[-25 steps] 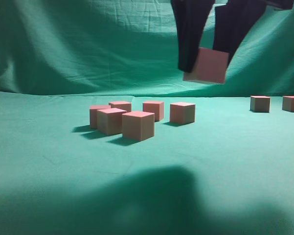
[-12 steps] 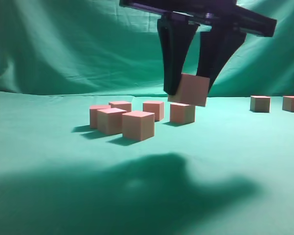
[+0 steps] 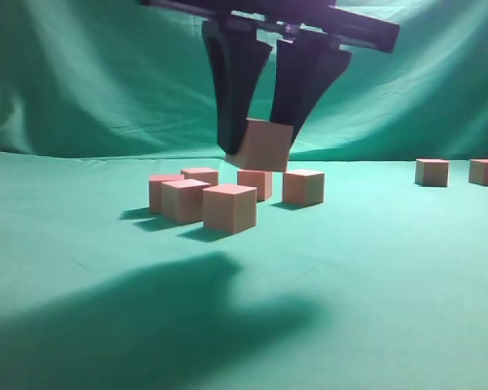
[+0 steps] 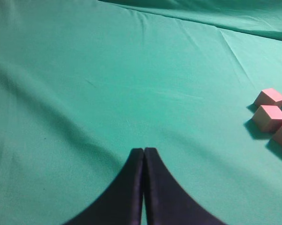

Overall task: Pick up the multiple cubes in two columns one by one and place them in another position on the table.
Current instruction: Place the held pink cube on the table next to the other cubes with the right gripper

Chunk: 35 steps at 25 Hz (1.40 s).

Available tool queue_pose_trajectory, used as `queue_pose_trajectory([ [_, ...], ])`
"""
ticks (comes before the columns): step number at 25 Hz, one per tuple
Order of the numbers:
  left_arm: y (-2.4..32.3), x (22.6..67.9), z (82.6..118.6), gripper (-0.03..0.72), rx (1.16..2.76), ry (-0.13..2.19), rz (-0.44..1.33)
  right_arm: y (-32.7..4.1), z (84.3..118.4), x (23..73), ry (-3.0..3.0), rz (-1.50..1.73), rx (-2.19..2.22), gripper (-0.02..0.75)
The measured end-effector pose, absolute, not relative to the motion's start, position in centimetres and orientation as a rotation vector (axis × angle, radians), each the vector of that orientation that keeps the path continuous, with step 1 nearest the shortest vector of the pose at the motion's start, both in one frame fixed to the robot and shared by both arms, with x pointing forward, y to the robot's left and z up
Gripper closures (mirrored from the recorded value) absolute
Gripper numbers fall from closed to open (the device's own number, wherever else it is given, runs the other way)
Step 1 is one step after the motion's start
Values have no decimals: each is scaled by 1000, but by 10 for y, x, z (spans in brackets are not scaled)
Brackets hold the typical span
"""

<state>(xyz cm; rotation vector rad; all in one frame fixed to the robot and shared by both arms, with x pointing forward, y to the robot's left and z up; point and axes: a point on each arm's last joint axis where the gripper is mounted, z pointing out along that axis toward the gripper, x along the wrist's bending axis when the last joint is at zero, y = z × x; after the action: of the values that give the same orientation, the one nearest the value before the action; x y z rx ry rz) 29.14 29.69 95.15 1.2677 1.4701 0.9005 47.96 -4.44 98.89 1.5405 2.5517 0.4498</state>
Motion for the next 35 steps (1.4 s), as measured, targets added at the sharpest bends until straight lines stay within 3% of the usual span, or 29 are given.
queue_pose_trajectory([
  [21, 297, 291, 952, 688, 1268, 1470, 900, -39, 940, 492, 2492, 218, 1561, 476],
  [35, 297, 291, 952, 688, 1268, 1470, 900, -40, 940, 495, 2457, 226, 1567, 476],
])
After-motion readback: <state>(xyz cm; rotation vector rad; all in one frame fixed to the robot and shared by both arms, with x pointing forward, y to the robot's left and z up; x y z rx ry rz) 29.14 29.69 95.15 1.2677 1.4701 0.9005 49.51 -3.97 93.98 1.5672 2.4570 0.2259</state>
